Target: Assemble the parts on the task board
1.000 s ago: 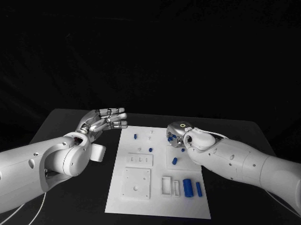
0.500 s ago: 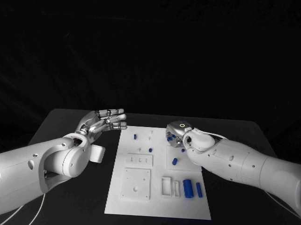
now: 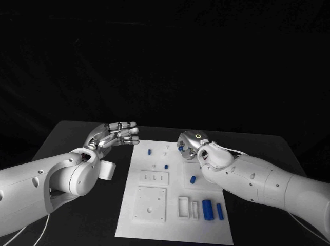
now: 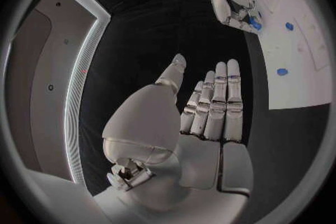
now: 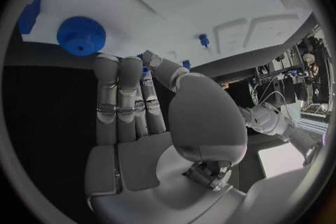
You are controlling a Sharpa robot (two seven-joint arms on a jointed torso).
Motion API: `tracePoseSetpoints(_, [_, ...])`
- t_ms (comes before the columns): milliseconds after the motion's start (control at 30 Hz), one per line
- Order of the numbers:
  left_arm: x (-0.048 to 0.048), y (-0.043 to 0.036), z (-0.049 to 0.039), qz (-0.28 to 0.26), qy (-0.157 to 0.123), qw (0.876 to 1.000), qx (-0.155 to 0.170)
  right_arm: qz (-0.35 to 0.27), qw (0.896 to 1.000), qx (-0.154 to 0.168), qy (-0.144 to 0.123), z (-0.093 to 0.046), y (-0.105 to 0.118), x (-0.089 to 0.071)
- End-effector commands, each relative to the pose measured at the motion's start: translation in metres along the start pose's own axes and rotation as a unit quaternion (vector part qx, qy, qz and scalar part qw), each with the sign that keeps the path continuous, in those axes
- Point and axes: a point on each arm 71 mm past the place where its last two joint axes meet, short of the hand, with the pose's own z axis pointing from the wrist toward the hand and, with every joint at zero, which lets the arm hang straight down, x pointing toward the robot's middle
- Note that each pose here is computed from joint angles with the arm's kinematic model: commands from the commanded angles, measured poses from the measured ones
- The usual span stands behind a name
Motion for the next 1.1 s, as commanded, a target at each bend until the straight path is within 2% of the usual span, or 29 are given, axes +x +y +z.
tracePoseSetpoints(33, [0.0033, -0.0017, 0.0013, 0.0, 0.007, 1.0, 0.006, 0.0, 1.0, 0.008, -0.018, 0.004, 0.007, -0.005])
tracePoseSetpoints(533, [0.0145, -0.0016, 0.0048, -0.003, 0.017, 1.0, 0.007, -0.003, 1.0, 0.021, -0.015, 0.023, 0.028, -0.003])
tracePoseSetpoints(1100, [0.0215, -0.0031, 0.0038, -0.005, 0.025, 1.0, 0.007, -0.009, 1.0, 0.027, -0.013, 0.029, 0.031, 0.001])
